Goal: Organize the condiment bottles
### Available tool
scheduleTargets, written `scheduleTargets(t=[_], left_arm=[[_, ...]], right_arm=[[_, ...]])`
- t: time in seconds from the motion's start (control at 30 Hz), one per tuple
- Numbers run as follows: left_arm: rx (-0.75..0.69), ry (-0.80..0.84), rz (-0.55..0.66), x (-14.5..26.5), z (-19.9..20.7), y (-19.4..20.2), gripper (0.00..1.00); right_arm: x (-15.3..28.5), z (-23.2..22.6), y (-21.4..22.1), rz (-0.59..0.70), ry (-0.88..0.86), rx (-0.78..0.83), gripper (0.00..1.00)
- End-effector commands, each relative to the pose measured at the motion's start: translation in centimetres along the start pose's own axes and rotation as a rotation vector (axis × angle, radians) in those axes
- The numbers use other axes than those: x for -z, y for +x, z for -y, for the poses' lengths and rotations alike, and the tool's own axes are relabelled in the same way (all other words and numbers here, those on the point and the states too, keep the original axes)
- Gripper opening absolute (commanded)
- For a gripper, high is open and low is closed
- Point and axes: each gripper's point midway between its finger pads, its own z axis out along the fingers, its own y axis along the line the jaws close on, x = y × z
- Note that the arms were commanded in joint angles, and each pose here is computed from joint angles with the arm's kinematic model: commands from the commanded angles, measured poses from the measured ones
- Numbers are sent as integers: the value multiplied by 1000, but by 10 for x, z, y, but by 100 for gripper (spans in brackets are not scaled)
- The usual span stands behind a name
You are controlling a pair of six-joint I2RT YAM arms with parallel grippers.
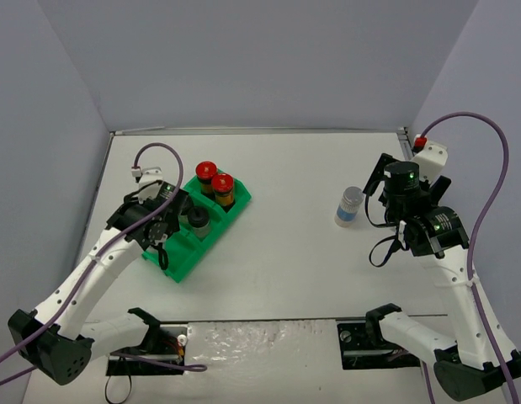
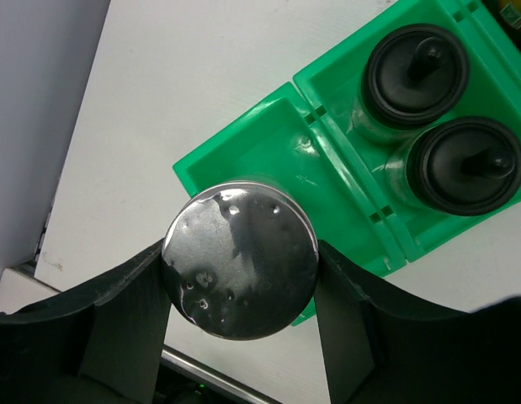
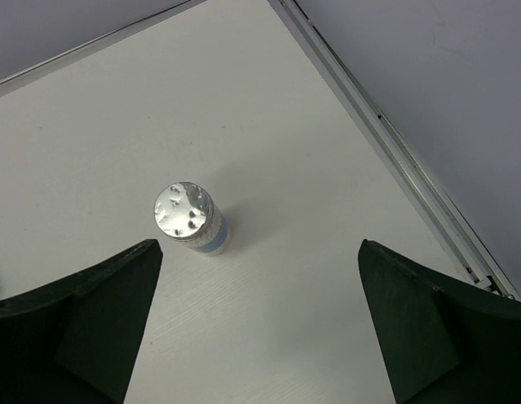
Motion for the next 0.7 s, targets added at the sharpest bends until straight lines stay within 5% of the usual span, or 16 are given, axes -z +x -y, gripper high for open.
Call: scheduleTargets(t=[0.0, 0.67], left_arm=[[43, 79, 83, -4, 16, -35, 0], [131, 88, -33, -60, 14, -31, 0]], right_arm=[[-2, -1, -8, 34, 2, -22, 100], [-5, -1, -3, 27, 8, -14, 100]])
